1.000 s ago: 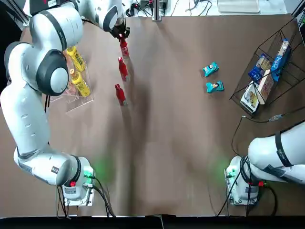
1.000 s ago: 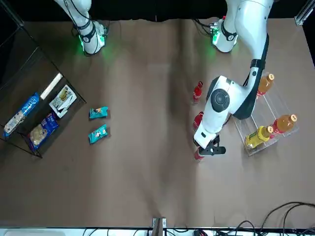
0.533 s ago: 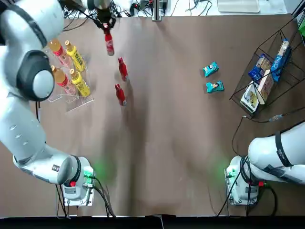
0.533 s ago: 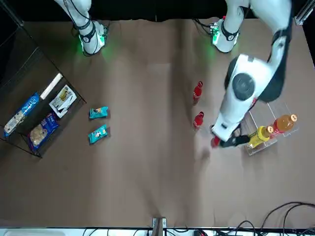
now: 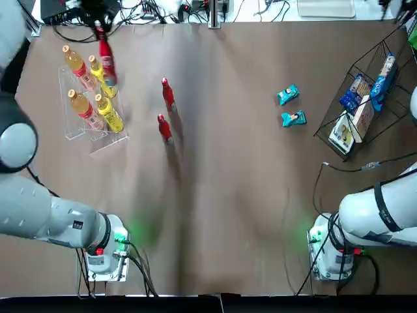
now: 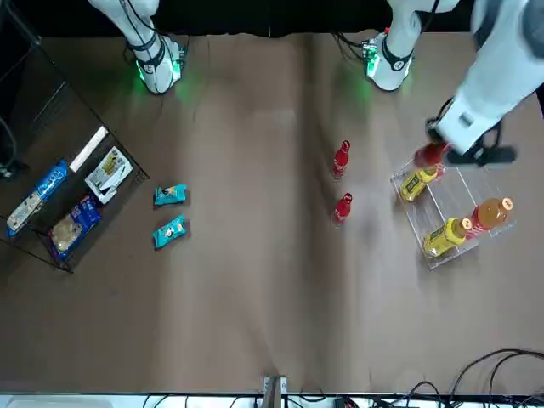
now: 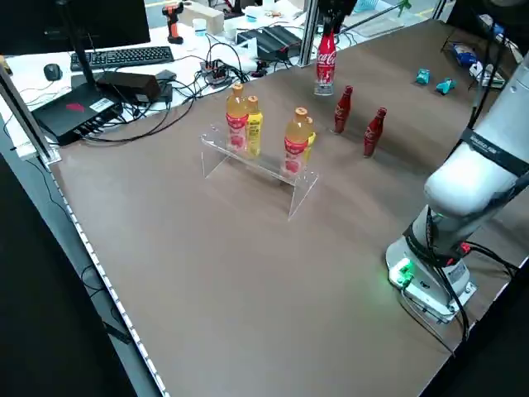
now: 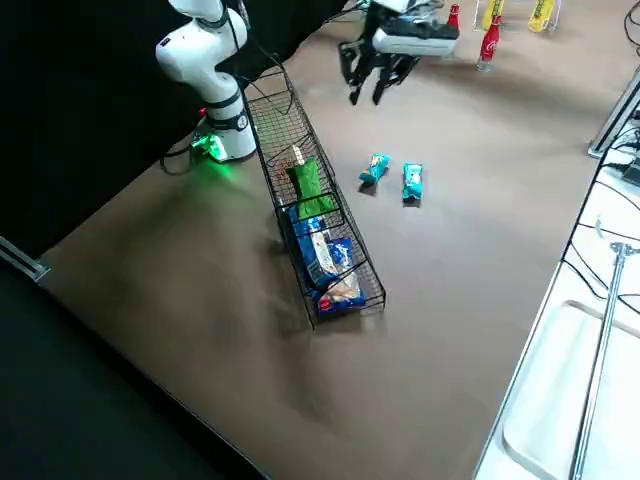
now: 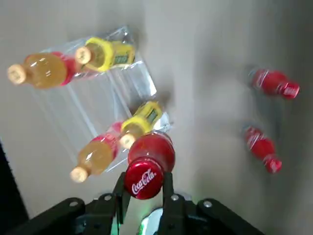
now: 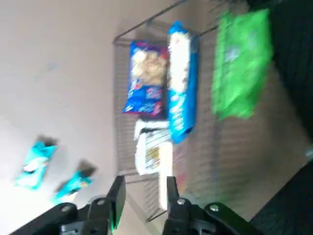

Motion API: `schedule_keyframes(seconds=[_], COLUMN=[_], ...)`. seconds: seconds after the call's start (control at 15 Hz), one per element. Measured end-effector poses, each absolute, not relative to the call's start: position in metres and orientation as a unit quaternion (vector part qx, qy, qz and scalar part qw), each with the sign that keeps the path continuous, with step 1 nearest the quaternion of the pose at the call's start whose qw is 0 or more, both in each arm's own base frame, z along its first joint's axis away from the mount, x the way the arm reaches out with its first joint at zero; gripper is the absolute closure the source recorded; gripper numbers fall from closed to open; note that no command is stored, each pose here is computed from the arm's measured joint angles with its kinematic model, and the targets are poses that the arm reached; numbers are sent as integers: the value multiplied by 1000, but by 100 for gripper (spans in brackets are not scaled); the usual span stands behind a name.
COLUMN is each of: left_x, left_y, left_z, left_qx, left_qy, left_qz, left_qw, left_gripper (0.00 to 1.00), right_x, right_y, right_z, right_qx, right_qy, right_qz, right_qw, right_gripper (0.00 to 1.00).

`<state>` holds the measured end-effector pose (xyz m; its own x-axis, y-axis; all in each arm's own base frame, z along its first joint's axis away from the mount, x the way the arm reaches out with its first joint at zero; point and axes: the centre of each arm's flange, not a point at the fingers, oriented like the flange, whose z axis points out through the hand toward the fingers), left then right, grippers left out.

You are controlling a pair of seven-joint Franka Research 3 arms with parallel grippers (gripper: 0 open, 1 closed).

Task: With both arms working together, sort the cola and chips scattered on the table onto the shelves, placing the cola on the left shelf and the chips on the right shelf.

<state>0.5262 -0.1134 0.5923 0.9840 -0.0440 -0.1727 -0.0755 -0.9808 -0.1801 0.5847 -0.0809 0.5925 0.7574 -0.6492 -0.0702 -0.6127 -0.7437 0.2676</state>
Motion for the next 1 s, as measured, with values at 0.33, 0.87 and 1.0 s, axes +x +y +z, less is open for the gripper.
schedule_keyframes(seconds=[0.33, 0.87, 1.0], left_x=[488, 458, 454], left_y=[-31, 67, 72], left_z=[637, 620, 601], left_qx=[-988, -987, -987], left_qy=[88, 128, 127], left_qz=[106, 65, 62], left_qw=[76, 70, 71], left_gripper=[70, 70, 70], right_x=[603, 610, 612], right_y=[-17, 65, 92], right_z=[549, 340, 313], right_qx=[926, 878, 874], right_qy=[-362, -462, -470], right_qz=[-83, -110, -110], right_qw=[65, 54, 57], right_gripper=[38, 23, 23])
